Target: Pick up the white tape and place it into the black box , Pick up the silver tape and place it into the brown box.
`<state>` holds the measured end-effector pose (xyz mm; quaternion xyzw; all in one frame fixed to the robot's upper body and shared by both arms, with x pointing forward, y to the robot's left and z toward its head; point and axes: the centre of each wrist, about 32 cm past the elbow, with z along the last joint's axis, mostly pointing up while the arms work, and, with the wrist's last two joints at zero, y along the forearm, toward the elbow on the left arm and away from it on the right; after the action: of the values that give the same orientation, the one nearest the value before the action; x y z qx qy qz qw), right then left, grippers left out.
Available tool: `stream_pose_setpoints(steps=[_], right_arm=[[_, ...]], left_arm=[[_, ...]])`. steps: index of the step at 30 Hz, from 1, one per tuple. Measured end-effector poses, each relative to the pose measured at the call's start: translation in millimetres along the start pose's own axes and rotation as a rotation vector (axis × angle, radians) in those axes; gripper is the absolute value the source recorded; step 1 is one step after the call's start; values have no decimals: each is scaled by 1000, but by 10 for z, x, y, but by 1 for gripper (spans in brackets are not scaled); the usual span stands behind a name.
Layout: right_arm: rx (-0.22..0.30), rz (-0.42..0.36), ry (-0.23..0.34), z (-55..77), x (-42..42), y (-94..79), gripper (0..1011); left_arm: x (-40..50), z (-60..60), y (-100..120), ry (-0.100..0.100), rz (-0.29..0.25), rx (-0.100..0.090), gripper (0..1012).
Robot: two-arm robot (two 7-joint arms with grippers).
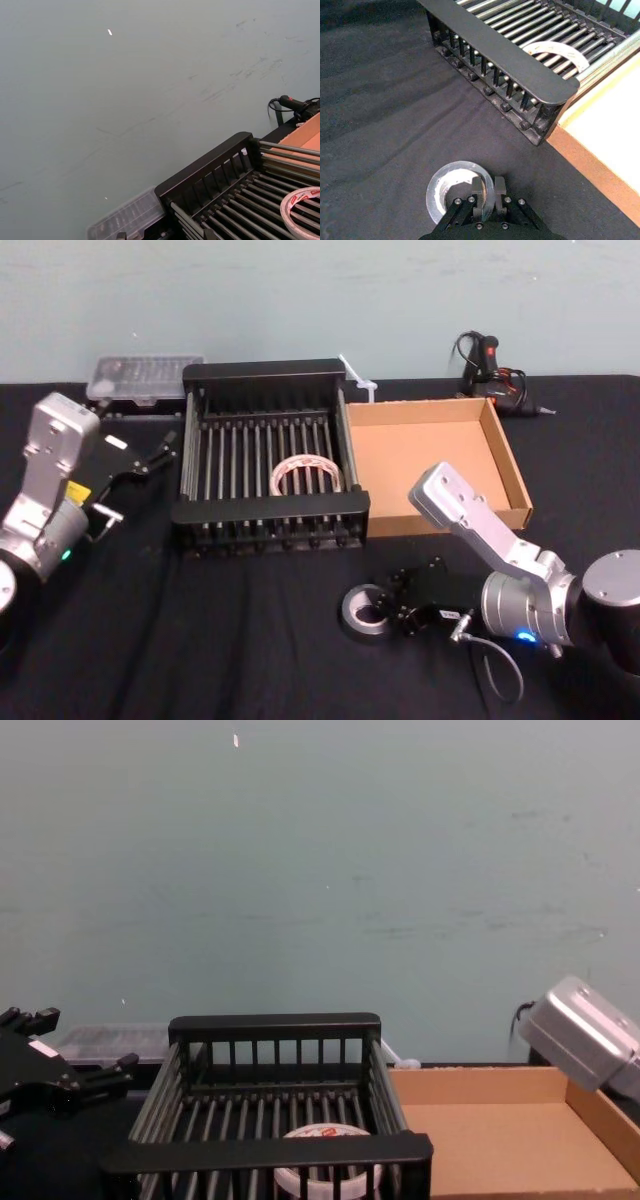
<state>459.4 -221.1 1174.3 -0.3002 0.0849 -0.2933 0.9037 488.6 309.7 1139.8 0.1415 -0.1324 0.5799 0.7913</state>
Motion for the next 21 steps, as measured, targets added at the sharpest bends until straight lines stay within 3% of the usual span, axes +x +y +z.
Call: stream_pose_setpoints(steps=[21], right_arm=[[21, -5, 6, 30, 28, -85, 156]], left_arm=[[0, 0, 0, 0, 0, 0, 1001]])
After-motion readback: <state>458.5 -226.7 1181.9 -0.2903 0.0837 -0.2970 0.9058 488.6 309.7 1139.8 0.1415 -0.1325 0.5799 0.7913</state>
